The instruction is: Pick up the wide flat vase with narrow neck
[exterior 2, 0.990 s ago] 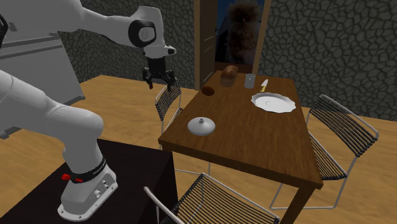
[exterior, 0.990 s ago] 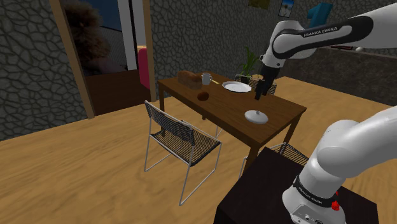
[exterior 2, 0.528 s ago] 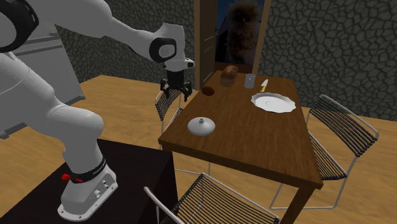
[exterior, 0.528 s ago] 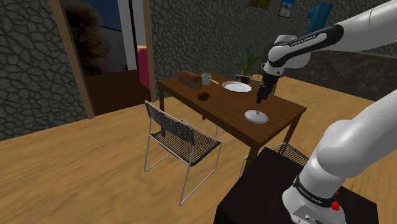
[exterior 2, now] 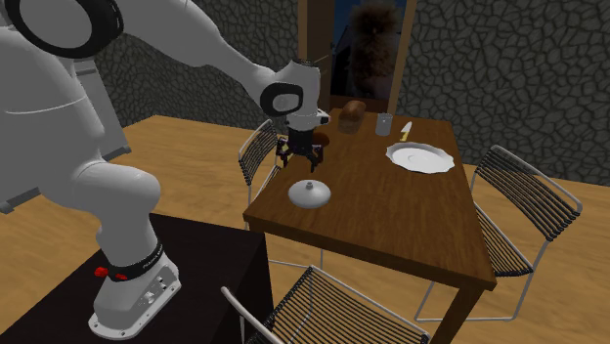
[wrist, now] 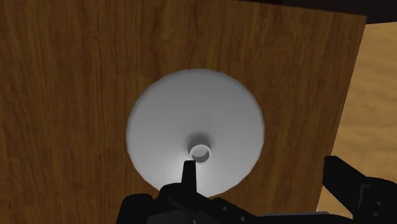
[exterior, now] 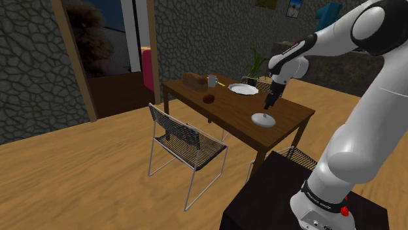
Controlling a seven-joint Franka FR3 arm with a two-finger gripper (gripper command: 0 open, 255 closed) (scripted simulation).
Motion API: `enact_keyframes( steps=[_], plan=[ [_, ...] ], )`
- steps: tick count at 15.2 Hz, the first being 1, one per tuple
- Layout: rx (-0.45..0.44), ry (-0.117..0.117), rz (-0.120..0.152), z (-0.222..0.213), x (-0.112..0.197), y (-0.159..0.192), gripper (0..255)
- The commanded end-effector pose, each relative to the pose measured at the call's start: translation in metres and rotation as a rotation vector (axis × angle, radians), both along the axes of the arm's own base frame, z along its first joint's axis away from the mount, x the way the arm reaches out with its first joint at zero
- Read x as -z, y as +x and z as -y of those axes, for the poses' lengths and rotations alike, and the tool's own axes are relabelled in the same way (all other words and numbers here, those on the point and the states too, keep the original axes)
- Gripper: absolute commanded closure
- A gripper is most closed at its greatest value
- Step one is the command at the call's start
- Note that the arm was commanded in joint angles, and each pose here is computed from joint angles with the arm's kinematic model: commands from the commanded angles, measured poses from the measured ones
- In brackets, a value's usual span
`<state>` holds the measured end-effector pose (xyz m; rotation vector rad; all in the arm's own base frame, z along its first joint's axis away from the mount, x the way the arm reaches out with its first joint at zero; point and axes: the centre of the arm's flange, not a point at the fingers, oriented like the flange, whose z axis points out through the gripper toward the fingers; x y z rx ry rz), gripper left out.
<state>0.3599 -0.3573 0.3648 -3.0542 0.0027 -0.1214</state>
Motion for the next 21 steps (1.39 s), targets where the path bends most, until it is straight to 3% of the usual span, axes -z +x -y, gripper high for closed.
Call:
enact_keyframes(
  steps=[1,12,13,21],
  plan=[
    [-0.004,0.006,0.007,0.023,0.015,0.004,0],
    [-0.004,0.011,0.009,0.037,0.064,0.007,0],
    [-0.004,0.011,0.009,0.037,0.065,0.007,255],
    [-0.004,0.011,0.009,0.038,0.065,0.007,255]
  ],
)
